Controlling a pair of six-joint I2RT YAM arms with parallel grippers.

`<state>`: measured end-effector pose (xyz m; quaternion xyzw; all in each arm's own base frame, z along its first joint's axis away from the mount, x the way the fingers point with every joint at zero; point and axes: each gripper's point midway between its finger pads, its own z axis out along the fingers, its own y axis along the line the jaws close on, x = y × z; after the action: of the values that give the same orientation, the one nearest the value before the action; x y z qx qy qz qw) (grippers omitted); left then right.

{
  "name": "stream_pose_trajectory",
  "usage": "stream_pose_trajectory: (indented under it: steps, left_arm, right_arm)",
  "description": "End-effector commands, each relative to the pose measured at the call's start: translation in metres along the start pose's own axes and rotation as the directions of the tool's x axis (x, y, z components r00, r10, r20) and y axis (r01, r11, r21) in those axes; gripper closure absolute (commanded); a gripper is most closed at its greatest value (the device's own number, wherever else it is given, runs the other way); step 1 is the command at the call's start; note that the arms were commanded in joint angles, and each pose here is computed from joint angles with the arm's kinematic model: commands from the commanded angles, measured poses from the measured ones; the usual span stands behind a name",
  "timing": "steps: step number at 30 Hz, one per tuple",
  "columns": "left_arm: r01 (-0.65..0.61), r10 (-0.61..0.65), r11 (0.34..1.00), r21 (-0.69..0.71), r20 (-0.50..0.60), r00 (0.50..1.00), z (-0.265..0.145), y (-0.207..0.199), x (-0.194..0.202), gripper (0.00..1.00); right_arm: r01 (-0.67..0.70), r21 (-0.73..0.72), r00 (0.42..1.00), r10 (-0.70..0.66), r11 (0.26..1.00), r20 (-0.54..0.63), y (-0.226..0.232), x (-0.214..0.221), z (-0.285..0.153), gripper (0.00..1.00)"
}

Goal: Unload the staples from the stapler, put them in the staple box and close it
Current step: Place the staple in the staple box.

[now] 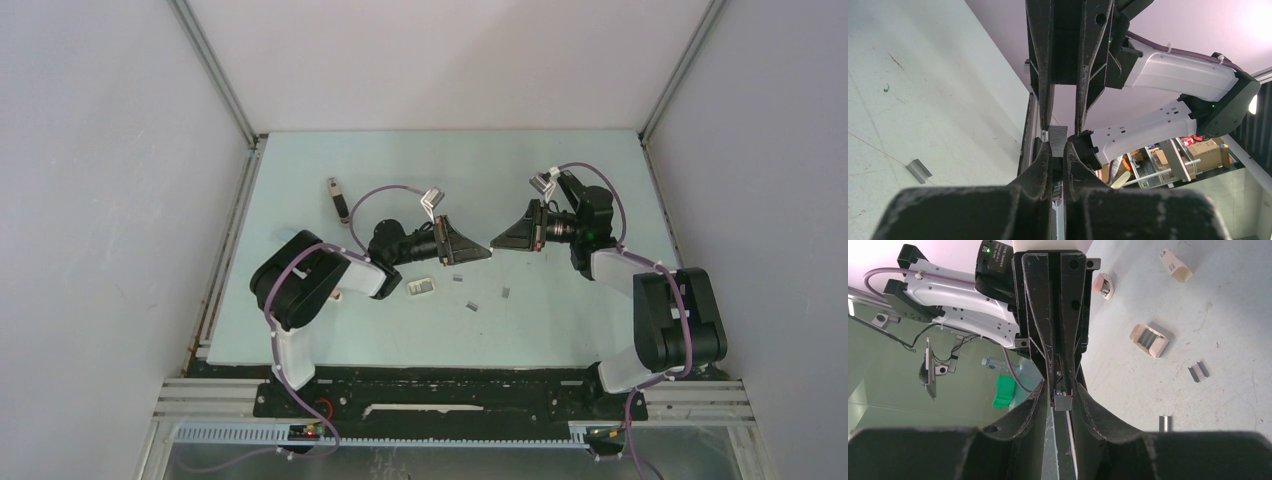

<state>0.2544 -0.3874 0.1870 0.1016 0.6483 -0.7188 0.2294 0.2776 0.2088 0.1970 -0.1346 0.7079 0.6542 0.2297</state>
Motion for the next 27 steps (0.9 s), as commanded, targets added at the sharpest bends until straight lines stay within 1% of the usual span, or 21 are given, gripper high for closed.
stream_pose_trajectory:
  steps: [1, 21, 24, 27]
  left_arm:
    - [-0.022, 0.022, 0.999, 0.037, 0.011, 1.0, 0.0028, -0.0089, -0.0021, 0.97]
    - [-0.015, 0.014, 0.999, 0.048, 0.021, 1.0, 0.0043, -0.0127, -0.0042, 0.96]
    - [-0.014, 0.013, 0.999, 0.049, 0.019, 1.0, 0.0043, -0.0129, -0.0042, 0.93]
    - [-0.013, 0.012, 0.999, 0.051, 0.017, 1.0, 0.004, -0.0136, -0.0036, 0.88]
  right_arm:
    - [0.019, -0.016, 1.0, -0.02, 1.0, -0.012, 0.0028, 0.0016, 0.0019, 0.67]
    - [0.022, -0.013, 1.0, -0.023, 1.0, -0.015, 0.0005, 0.0029, 0.0032, 0.73]
    - [0.025, -0.011, 1.0, -0.026, 1.0, -0.014, 0.0003, 0.003, 0.0032, 0.76]
    - [0.027, -0.009, 1.0, -0.027, 1.0, -0.012, 0.0001, 0.0027, 0.003, 0.78]
